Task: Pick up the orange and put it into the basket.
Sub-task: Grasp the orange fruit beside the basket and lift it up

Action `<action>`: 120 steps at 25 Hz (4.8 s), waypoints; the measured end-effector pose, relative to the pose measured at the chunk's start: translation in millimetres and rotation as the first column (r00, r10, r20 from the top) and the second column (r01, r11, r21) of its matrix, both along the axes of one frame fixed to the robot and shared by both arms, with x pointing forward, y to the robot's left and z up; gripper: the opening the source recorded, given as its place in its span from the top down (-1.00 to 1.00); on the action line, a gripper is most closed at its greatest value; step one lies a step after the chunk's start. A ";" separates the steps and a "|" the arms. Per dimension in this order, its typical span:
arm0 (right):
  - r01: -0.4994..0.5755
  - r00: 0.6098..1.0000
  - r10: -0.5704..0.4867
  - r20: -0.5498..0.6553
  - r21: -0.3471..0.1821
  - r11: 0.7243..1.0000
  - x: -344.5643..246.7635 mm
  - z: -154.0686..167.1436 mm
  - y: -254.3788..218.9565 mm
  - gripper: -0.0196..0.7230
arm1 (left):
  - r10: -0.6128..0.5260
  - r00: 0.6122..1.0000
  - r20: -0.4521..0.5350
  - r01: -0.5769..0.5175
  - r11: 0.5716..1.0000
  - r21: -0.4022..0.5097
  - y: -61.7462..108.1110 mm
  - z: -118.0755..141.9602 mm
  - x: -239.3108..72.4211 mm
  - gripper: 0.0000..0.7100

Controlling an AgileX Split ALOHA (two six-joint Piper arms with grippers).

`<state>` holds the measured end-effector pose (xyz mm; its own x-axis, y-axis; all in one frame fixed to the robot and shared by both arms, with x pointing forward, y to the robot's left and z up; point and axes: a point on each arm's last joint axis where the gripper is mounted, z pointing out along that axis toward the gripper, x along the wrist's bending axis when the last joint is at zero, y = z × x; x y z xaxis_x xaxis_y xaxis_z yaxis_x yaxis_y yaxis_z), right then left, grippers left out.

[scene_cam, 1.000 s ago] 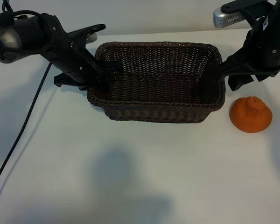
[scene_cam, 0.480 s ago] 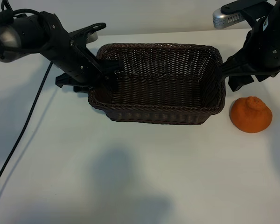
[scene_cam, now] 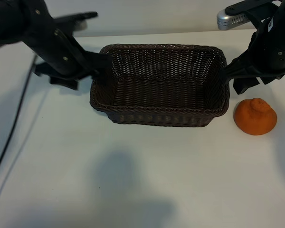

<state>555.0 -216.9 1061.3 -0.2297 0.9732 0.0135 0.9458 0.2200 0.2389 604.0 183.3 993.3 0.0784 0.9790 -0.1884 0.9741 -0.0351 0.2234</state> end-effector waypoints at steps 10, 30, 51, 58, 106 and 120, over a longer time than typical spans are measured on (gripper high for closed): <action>-0.002 1.000 0.002 0.000 -0.004 1.000 0.0 0.0 -0.4 -0.48 | 0.029 0.986 0.164 -0.036 0.998 0.042 29.8 73.2 -21.9 -0.87; 0.002 1.000 -0.002 0.002 0.010 1.000 0.2 0.1 0.8 -0.48 | 0.145 0.938 0.315 -0.194 0.972 0.132 145.5 177.7 -115.3 -0.77; -0.001 1.000 0.000 0.005 0.010 1.000 0.4 0.2 0.9 -0.48 | 0.077 0.589 0.804 -0.267 0.958 0.104 112.4 173.3 -399.4 -0.68; -0.005 1.000 0.005 0.006 0.009 1.000 0.5 0.2 0.9 -0.48 | 0.024 0.631 0.775 -0.170 0.980 0.108 104.8 117.8 -407.0 -0.68; 0.289 0.953 -0.294 -0.073 -0.073 0.954 52.7 -81.5 -60.8 -0.62 | 0.003 0.737 0.676 -0.079 0.994 0.082 113.6 51.8 -382.0 -0.67; 0.254 0.950 -0.260 -0.171 -0.055 0.966 43.2 -136.3 -60.8 -0.60 | 0.004 0.734 0.679 -0.080 0.994 0.080 113.5 48.1 -378.7 -0.67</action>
<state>598.2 -277.7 925.0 0.0309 0.9995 -0.0014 0.9977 -0.0308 0.0611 225.3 296.8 1041.4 0.1062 0.9943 -0.0056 0.5672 -0.0560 0.8217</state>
